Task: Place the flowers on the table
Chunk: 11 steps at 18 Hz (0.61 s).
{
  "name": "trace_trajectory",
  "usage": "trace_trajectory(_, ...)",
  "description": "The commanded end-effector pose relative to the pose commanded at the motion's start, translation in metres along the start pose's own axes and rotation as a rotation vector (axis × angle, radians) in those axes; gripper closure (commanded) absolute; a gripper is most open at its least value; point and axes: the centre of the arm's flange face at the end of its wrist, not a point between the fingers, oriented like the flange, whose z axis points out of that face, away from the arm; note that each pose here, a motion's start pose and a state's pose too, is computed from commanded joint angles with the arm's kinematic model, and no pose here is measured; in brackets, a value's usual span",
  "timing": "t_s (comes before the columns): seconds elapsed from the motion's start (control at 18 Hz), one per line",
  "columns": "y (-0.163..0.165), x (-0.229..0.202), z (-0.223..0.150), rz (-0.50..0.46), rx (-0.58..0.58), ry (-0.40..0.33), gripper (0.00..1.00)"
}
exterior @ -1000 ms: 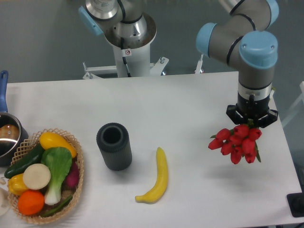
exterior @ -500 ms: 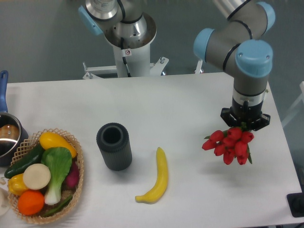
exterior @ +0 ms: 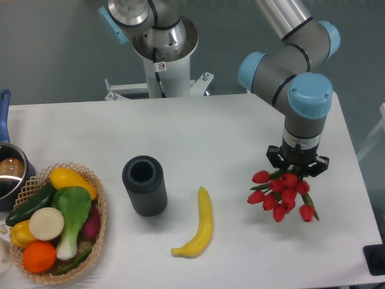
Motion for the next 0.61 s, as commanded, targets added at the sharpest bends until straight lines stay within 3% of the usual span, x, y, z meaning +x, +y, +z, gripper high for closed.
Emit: trace_trajectory(0.61,0.038,-0.032,-0.017,-0.066,0.045,-0.068,0.00)
